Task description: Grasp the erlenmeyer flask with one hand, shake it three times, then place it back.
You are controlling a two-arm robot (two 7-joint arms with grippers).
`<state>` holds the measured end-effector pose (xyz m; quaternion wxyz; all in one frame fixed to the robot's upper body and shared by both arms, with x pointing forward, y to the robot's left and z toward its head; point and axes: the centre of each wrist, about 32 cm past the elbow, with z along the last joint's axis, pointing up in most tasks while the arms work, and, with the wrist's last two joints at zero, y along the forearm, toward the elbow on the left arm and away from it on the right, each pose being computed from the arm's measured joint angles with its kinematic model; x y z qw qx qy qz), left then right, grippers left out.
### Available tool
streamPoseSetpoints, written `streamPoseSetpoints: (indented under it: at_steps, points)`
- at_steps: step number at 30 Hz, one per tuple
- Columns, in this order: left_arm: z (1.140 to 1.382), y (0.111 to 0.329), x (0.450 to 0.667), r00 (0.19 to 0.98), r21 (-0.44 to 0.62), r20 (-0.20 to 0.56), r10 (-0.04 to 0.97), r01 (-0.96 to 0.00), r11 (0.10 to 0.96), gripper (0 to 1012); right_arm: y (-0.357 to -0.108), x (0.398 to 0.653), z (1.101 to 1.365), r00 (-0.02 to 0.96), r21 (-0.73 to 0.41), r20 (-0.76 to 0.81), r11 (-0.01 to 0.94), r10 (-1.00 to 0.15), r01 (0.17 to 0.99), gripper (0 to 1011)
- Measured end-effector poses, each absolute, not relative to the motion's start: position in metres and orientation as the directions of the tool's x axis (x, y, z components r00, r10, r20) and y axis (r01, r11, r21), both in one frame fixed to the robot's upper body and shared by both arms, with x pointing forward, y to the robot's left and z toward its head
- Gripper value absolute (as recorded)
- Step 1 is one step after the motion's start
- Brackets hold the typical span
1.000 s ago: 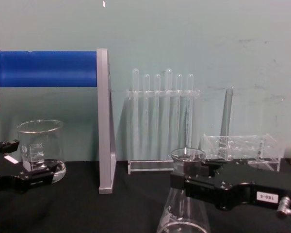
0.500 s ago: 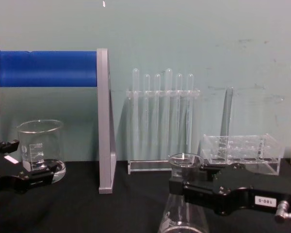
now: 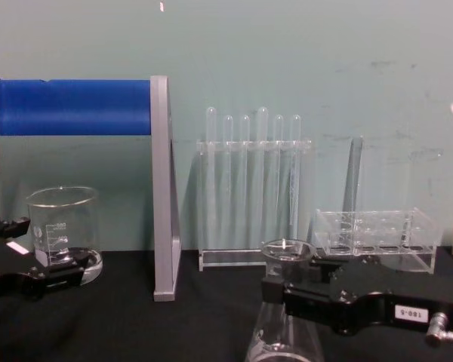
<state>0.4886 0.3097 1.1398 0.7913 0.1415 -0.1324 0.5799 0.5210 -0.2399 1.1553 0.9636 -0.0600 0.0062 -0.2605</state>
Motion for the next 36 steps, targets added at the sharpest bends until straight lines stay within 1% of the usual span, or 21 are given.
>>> streamPoseSetpoints:
  at_steps: [36]
  points:
    - [1.1398,0.3097,0.4886,0.292,0.070,0.374,0.880,-0.955,0.287,1001,-0.2398,0.5209,1.1554,0.861,-0.123,0.018,0.854,-0.508,0.506,457]
